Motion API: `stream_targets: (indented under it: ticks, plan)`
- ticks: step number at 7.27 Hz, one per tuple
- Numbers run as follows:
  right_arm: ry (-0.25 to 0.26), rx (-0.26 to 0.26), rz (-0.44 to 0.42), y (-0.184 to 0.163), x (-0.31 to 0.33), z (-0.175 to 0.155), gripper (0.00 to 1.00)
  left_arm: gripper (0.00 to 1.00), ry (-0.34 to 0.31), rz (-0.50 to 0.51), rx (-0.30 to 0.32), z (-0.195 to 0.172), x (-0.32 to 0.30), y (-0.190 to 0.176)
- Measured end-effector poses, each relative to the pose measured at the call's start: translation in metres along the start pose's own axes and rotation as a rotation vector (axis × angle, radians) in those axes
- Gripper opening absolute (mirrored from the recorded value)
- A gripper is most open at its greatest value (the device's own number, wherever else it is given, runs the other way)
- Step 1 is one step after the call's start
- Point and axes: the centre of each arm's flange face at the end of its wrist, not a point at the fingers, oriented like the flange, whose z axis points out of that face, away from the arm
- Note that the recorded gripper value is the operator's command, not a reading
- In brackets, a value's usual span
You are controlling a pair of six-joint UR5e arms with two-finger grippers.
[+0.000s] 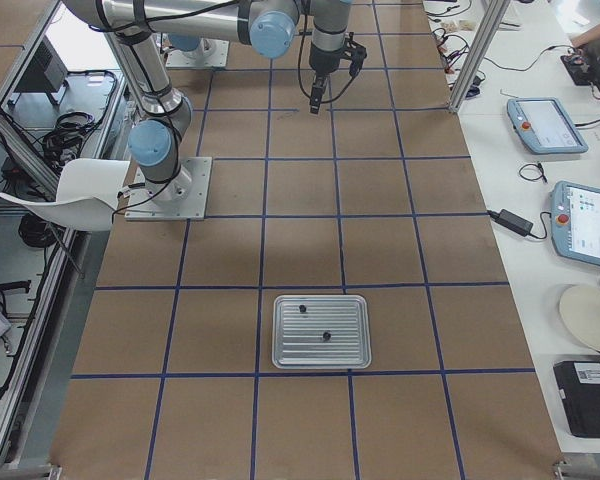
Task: Place bearing gear from tray to pile
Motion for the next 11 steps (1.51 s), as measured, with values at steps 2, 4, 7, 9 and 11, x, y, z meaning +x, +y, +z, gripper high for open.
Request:
stream_targets:
  ticks: [2, 4, 7, 9, 11]
  plan:
    - [-0.015, -0.013, -0.026, -0.020, 0.089, 0.008, 1.00, 1.00, 0.000, 0.000, 0.003, 0.000, 0.000, -0.001]
    - [-0.022, -0.052, -0.052, -0.036, 0.160, 0.031, 1.00, 1.00, 0.001, -0.001, 0.002, 0.001, 0.000, -0.001]
    - [0.019, -0.047, -0.145, -0.071, 0.274, 0.084, 1.00, 1.00, 0.001, -0.001, 0.005, 0.001, 0.000, -0.002]
    - [0.052, -0.015, -0.197, -0.087, 0.338, 0.122, 1.00, 1.00, 0.000, -0.001, 0.013, 0.001, 0.000, -0.003]
    - [0.096, 0.021, -0.245, -0.103, 0.384, 0.160, 1.00, 1.00, 0.000, -0.001, 0.014, 0.001, 0.000, -0.003]
